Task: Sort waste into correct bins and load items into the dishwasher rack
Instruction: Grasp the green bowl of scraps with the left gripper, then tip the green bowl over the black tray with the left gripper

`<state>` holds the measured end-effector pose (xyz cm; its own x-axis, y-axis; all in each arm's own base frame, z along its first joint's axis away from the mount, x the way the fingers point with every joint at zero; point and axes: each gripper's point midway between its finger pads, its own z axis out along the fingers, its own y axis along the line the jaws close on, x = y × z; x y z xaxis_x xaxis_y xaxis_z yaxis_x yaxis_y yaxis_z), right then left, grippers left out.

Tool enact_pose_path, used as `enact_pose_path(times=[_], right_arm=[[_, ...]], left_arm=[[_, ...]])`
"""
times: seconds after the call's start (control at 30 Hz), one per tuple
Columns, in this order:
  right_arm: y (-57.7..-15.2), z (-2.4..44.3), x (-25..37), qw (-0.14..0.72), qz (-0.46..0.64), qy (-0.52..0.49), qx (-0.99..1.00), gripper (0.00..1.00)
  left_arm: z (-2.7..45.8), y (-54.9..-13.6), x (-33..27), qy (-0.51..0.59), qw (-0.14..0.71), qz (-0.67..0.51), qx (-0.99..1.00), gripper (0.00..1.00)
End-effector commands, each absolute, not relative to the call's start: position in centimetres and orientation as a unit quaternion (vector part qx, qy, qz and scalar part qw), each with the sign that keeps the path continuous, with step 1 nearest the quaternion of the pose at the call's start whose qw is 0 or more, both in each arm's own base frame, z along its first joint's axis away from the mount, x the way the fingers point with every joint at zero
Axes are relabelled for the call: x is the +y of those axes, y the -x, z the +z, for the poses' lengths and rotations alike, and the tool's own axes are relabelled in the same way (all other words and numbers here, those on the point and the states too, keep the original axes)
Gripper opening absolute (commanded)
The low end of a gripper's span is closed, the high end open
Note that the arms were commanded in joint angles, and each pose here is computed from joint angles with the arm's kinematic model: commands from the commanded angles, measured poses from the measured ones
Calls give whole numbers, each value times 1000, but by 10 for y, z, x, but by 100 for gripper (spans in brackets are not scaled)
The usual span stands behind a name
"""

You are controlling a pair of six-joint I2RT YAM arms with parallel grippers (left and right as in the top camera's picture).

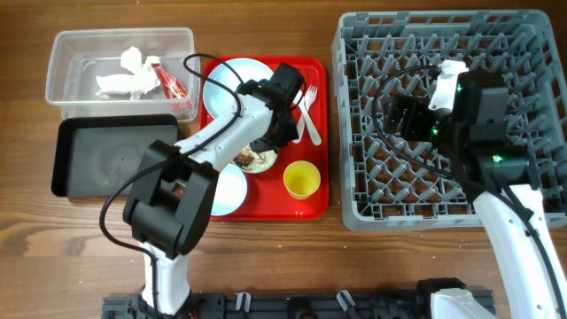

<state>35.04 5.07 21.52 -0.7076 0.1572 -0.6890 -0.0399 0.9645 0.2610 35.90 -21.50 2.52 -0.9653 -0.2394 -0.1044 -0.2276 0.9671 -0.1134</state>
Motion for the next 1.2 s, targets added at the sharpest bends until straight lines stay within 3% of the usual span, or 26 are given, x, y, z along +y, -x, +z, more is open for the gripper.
enact_pose_path(times=[0.0,0.2,0.37,0.6,0.7,0.83,1.0,1.17], right_arm=[[-354,223,54,386,139,-31,911,100],[-355,223,54,388,140,-31,911,100],[-356,224,54,391,140,-31,909,100],[-355,225,55,391,143,-29,909,100],[-356,225,56,391,144,-29,909,100],[-355,225,60,388,156,-23,908,100],[-354,226,61,388,160,-26,907,100],[-354,226,61,386,164,-34,907,100]], left_arm=[[28,-358,-219,122,47,-67,989,4],[139,-359,-225,64,85,-173,979,4],[198,-353,-146,100,119,-185,970,4],[191,-354,-49,125,104,-283,945,4],[188,-356,-18,107,148,-394,901,4],[149,-363,49,198,195,-457,845,4],[136,-368,88,245,230,-548,766,4],[165,-369,105,252,259,-660,658,4]])
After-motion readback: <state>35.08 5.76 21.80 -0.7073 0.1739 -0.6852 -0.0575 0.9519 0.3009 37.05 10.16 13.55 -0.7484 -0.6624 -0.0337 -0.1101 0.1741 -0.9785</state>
